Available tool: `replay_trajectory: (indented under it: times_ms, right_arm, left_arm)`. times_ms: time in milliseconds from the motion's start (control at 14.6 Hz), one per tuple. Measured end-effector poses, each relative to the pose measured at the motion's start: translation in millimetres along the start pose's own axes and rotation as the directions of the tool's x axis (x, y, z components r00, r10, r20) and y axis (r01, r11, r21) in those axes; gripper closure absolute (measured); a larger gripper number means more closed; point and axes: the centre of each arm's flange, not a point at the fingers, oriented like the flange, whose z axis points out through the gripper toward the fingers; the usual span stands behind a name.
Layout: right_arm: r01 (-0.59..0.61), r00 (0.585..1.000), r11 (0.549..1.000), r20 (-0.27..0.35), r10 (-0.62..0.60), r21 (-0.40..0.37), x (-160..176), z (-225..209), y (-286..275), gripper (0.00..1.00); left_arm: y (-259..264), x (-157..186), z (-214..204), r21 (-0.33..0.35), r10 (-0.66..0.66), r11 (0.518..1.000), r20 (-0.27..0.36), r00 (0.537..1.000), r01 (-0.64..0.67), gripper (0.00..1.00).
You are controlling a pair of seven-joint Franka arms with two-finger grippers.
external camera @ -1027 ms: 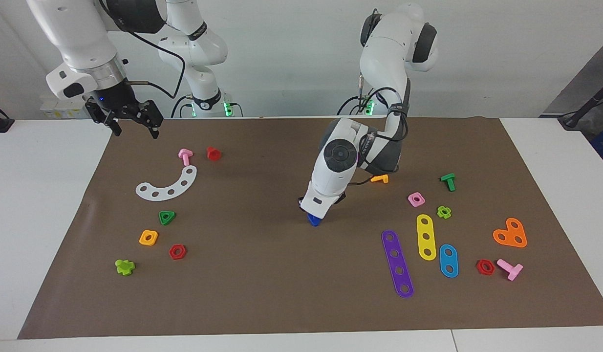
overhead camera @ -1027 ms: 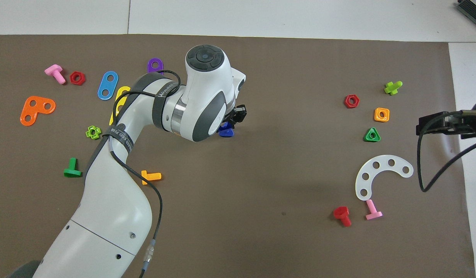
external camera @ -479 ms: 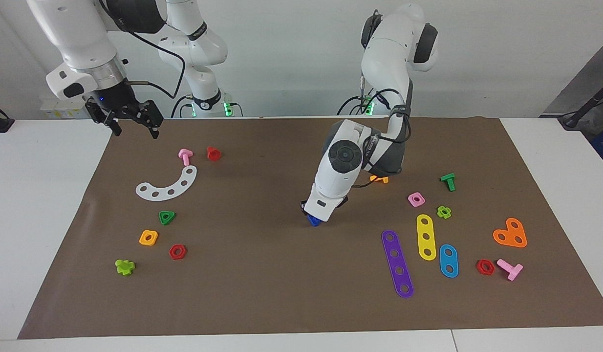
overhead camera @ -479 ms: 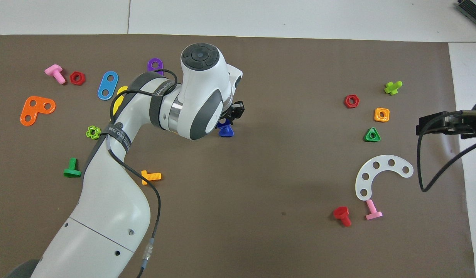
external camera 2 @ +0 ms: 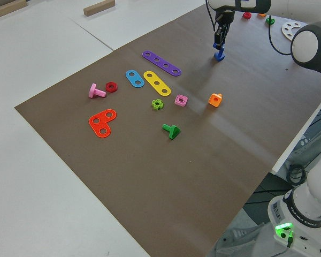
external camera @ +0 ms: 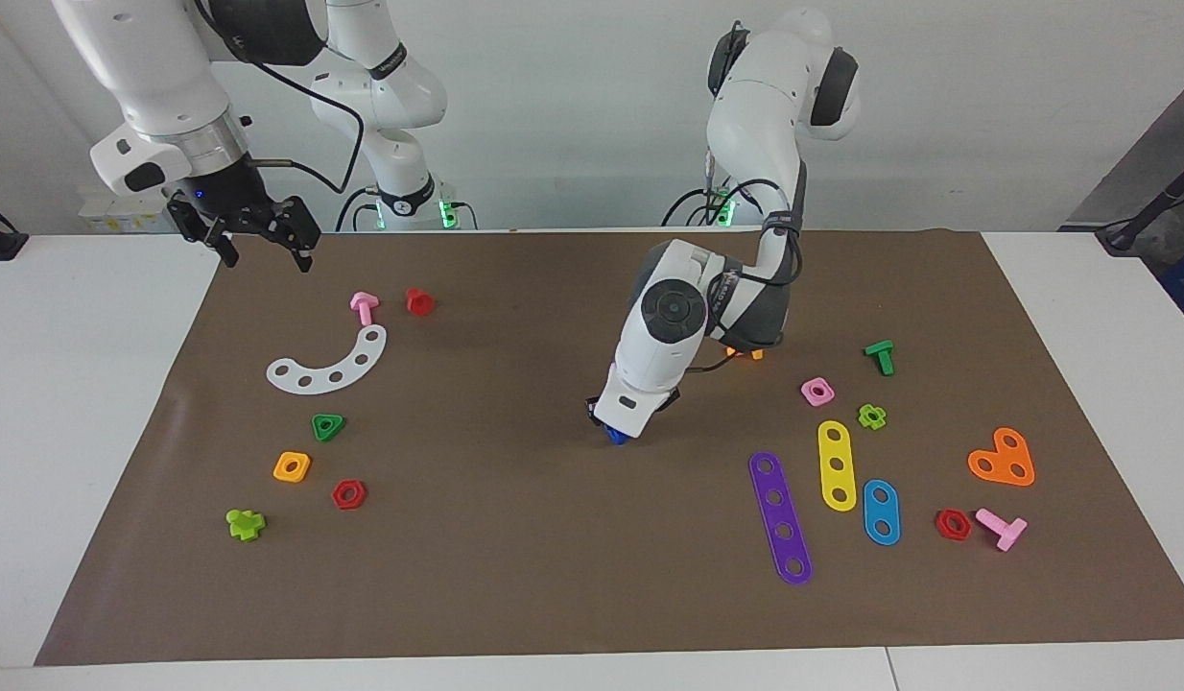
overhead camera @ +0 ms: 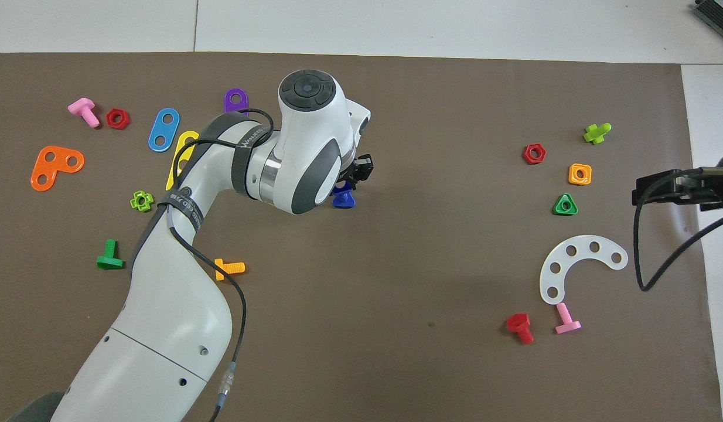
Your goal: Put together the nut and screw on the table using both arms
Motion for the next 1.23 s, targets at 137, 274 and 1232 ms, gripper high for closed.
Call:
replay_trajectory:
  times_ms: [137,274,1232]
  right_arm:
    - [0.000,1.000,1.000,0.000,0.000,0.000,0.0,0.0,0.0,0.00]
    - [0.000,1.000,1.000,0.000,0.000,0.000,0.0,0.0,0.0,0.00]
    - [0.000,1.000,1.000,0.000,0.000,0.000,0.0,0.0,0.0,0.00]
  left_arm:
    - [-0.1,-0.1,0.3,0.000,0.000,1.000,0.000,1.000,0.000,0.52]
    - [-0.5,-0.2,0.4,0.001,-0.001,1.000,0.001,1.000,0.001,0.52]
    - [2.1,-8.8,-1.5,0.013,0.004,1.000,0.034,0.999,-0.005,0.52]
